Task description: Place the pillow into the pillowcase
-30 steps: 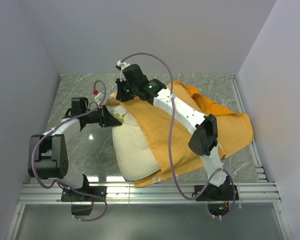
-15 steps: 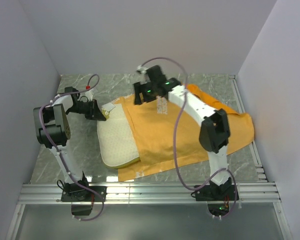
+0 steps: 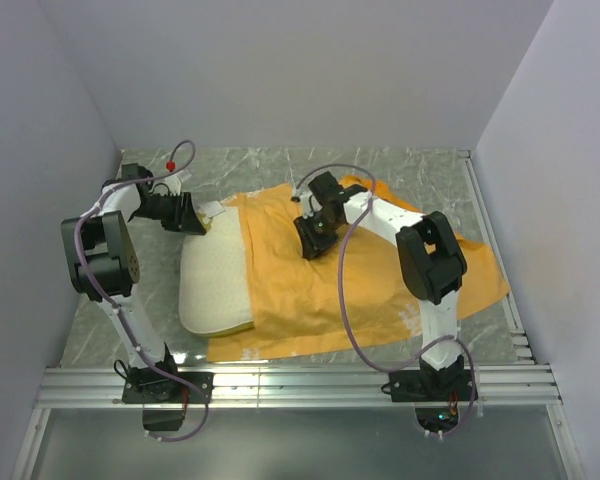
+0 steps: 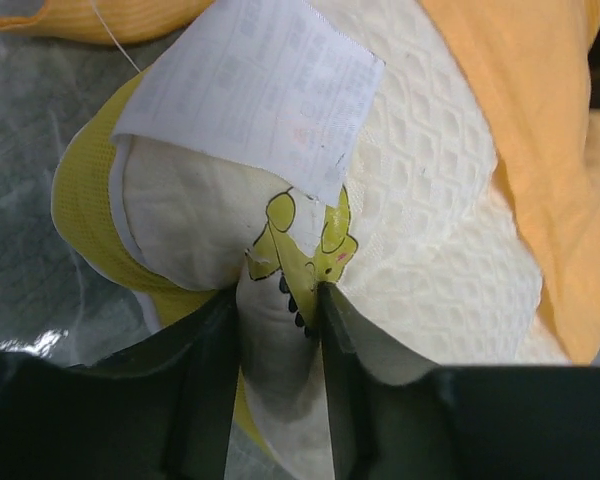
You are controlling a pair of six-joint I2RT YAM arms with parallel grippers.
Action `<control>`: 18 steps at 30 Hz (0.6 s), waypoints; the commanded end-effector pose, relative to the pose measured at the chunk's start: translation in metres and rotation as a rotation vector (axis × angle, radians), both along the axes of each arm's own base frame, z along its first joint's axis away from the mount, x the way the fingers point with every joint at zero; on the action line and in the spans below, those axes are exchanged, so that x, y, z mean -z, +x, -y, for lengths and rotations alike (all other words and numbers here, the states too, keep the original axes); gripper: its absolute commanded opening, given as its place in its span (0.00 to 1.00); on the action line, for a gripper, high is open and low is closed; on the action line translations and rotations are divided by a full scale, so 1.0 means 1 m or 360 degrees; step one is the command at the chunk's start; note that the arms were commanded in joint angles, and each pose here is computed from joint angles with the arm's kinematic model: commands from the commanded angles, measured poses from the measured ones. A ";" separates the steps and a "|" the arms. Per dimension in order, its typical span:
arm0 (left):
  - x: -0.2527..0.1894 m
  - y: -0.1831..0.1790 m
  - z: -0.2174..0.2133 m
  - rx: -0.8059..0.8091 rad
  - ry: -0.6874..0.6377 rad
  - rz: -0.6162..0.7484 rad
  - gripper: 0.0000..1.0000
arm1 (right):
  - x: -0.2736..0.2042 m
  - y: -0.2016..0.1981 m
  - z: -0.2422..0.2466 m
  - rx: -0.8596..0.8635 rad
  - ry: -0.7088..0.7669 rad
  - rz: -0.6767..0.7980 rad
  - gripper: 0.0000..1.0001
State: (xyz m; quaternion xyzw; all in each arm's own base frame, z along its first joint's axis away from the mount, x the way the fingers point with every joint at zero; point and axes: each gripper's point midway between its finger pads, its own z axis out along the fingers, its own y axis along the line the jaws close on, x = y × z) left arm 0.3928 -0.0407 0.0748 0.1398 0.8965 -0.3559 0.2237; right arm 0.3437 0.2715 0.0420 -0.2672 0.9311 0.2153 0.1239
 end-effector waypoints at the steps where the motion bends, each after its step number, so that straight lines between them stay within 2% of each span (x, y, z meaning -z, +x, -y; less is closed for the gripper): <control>1: -0.027 0.003 -0.007 -0.0014 0.0081 0.0172 0.42 | -0.007 -0.095 -0.042 -0.0357 0.0168 -0.0315 0.44; 3: -0.037 0.002 -0.007 -0.0030 0.0092 0.0219 0.45 | -0.022 -0.114 -0.059 -0.0457 0.0250 -0.0324 0.47; 5: -0.045 -0.002 -0.006 -0.0032 0.0095 0.0239 0.46 | -0.040 -0.107 -0.064 -0.0465 0.0270 -0.0277 0.53; 6: -0.045 -0.006 -0.005 -0.0026 0.0096 0.0236 0.46 | -0.058 -0.091 -0.060 -0.0445 0.0265 -0.0190 0.56; 7: -0.045 -0.008 -0.006 -0.0030 0.0102 0.0232 0.47 | -0.068 -0.082 -0.056 -0.0422 0.0265 -0.0143 0.64; 9: -0.043 -0.016 -0.005 -0.0036 0.0119 0.0236 0.47 | -0.109 -0.057 -0.042 -0.0346 0.0306 0.0025 0.70; 12: -0.034 -0.026 -0.004 -0.0038 0.0132 0.0218 0.47 | -0.154 -0.014 0.008 -0.0123 0.0314 0.0235 0.83; 13: -0.031 -0.027 -0.005 -0.0039 0.0131 0.0210 0.48 | -0.165 0.014 0.041 0.0034 0.0238 0.0350 0.83; 15: -0.026 -0.032 -0.003 -0.0023 0.0124 0.0191 0.47 | -0.175 0.034 0.082 0.0159 0.0073 0.0488 0.83; 16: -0.024 -0.034 -0.002 -0.0021 0.0117 0.0178 0.47 | -0.172 0.051 0.122 0.0302 -0.0109 0.0555 0.82; 18: -0.022 -0.035 -0.002 -0.0021 0.0115 0.0170 0.47 | -0.161 0.058 0.162 0.0378 -0.0323 0.0589 0.79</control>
